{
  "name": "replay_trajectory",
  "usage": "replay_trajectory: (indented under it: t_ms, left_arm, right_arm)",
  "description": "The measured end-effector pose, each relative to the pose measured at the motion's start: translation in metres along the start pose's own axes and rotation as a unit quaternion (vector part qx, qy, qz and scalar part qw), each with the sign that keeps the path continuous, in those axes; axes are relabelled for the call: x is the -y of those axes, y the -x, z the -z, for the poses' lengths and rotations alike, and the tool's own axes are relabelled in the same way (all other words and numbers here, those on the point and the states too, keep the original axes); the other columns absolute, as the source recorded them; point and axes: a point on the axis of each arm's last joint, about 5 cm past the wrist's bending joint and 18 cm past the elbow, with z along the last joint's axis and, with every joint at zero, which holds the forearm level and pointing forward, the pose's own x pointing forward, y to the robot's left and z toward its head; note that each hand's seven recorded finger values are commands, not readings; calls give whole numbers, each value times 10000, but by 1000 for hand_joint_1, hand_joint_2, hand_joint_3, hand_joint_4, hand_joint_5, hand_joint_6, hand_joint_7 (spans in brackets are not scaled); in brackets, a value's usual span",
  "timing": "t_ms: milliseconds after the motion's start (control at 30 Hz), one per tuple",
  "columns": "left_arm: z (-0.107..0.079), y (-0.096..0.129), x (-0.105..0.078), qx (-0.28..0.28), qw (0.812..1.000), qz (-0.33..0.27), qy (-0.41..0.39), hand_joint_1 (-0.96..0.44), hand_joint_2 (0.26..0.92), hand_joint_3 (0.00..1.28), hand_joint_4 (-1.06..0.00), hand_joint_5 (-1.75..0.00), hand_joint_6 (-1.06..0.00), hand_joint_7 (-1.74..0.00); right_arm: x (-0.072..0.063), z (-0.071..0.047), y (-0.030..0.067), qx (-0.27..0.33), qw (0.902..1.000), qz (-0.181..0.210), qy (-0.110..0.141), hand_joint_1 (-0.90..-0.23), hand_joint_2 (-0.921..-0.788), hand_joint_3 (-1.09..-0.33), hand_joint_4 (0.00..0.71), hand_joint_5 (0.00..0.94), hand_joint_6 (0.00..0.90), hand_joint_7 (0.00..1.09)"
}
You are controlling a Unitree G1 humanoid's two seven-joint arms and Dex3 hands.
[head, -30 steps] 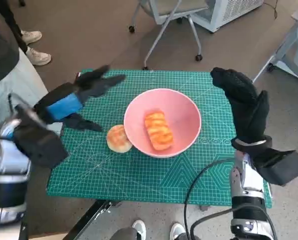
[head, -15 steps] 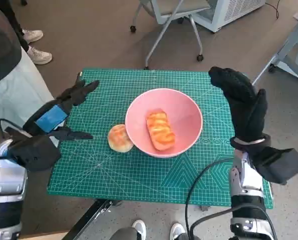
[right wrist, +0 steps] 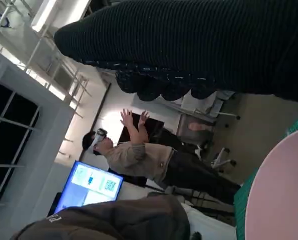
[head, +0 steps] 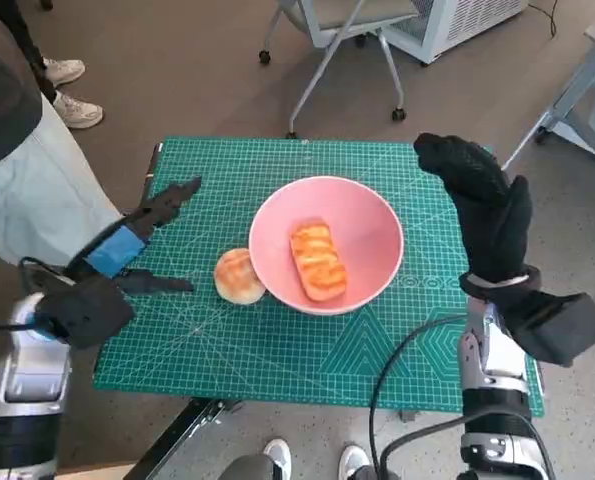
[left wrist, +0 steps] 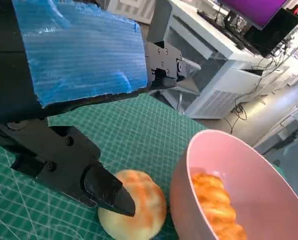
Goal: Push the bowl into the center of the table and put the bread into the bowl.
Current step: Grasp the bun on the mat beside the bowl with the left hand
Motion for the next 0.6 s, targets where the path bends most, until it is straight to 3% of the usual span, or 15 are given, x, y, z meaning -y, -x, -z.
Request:
replay_trajectory:
  t_ms: [600]
  left_arm:
    - [169, -193, 313, -436, 9973, 176, 569, -273, 791, 11, -64, -7, -106, -6]
  right_arm:
    - [10, 1, 0, -27, 10000, -35, -6, -706, -921, -851, 173, 1, 39, 564]
